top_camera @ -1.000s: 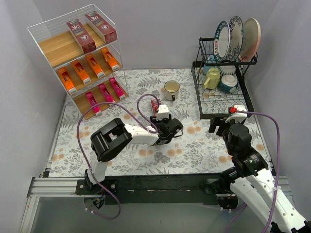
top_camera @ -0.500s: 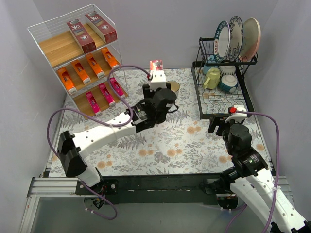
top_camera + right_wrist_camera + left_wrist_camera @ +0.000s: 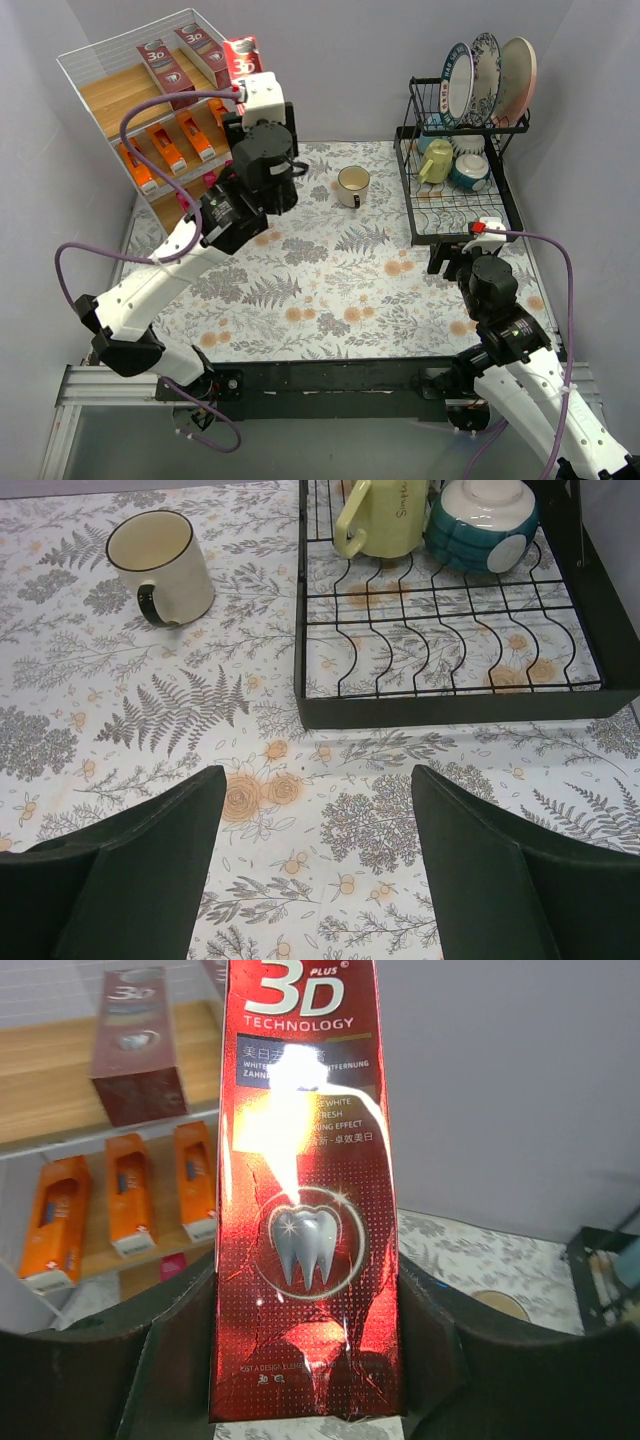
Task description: Place and organize the toothpastes onto the shelf
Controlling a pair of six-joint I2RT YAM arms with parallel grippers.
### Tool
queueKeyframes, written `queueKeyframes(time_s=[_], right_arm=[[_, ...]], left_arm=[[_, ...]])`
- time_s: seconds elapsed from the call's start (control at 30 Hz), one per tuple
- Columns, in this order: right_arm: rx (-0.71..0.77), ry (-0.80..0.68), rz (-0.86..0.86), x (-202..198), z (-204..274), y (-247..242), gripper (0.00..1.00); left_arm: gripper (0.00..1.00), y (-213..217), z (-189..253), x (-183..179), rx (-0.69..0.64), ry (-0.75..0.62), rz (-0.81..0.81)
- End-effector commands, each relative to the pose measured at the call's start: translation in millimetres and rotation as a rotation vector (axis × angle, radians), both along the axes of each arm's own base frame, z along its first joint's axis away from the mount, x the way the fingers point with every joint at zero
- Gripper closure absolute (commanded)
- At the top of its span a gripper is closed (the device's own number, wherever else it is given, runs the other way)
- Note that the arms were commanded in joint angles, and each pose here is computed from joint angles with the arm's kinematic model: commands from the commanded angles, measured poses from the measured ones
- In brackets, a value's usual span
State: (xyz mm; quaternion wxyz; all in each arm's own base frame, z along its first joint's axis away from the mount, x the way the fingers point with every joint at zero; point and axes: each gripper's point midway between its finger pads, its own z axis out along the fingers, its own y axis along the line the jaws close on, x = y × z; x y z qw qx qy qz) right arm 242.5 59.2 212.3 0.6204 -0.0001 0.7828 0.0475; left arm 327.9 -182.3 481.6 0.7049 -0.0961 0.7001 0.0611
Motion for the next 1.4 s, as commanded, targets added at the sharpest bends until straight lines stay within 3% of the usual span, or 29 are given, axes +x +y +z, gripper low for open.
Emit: queueKeyframes(time_s=[0.0, 0.47, 0.87, 1.17, 1.37], right_arm=[[0.013, -0.054, 0.007, 4, 13, 2, 0.17], [0.001, -0.036, 0.031, 6, 8, 7, 0.17], [-0.001, -0.025, 0.057, 7, 5, 12, 0.17], [0.003, -0.017, 0.082, 7, 2, 17, 0.17], [0.003, -0.009, 0.108, 8, 1, 22, 0.17]], left_arm=[[0.58, 66, 41, -1, -0.018, -0.066, 0.135], [0.58, 182, 43, 19, -0.039, -0.071, 0.309], [0.56, 237, 12, 52, -0.067, -0.014, 0.417], [0.49, 262, -11, 68, -0.069, 0.030, 0.444], [0.36, 269, -17, 74, -0.059, 0.050, 0.464]])
